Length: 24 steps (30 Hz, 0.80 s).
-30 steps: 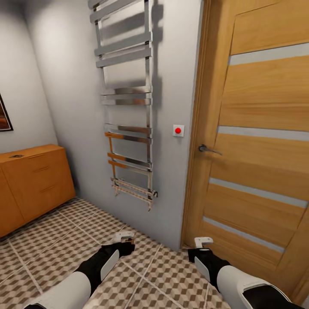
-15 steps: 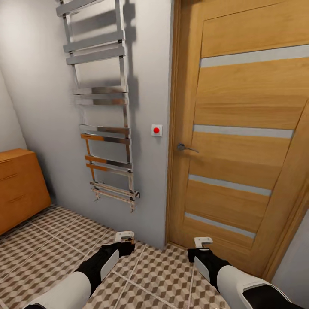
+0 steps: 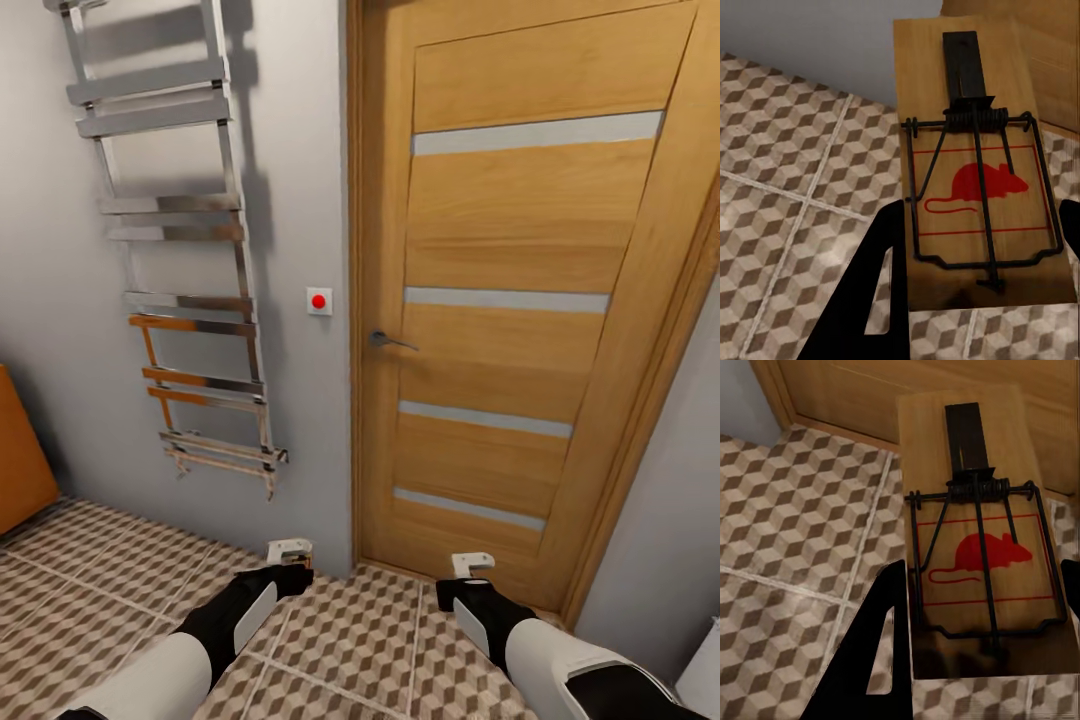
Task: Take the four mousetraps from the cabinet in the bathroom and place them on the bathroom floor. Make sure all four end up on the same floor surface, and ensure that at least two of them are either under or directly next to the same bathroom sink.
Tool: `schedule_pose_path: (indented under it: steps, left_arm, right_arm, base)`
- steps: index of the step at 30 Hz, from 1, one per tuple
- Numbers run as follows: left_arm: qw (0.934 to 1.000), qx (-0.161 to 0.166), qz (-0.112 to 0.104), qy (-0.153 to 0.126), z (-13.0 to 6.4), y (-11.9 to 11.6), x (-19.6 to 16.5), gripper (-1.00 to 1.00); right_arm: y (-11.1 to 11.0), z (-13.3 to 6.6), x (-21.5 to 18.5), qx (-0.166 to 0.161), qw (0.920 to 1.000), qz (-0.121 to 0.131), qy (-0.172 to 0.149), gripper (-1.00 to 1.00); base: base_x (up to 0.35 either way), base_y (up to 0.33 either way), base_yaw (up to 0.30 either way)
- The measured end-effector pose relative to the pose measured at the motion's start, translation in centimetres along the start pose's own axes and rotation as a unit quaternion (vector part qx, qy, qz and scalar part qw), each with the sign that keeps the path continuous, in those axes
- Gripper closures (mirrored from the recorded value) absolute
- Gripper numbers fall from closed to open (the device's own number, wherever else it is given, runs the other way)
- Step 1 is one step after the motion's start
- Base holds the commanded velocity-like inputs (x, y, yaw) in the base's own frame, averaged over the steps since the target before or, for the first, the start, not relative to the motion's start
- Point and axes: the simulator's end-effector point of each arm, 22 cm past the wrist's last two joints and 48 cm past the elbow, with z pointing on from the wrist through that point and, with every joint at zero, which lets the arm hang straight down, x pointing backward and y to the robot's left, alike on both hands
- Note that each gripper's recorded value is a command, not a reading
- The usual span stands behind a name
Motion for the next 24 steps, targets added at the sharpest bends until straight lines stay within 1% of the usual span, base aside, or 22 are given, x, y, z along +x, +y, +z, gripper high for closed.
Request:
schedule_pose_path:
  steps: [8,24]
  left_arm:
    - [1.0000,0.000,0.000,0.003,0.18,0.04,0.28,1.00]
    - [1.0000,0.000,0.000,0.003,0.20,0.05,0.30,1.00]
  right_arm:
    - [0.10,0.17,0.25,-0.002,1.0000,0.000,0.003,1.00]
    - [0.10,0.18,0.28,-0.002,1.0000,0.000,0.003,1.00]
  base:
    - [0.000,0.000,-0.251]
    - [0.000,0.000,-0.288]
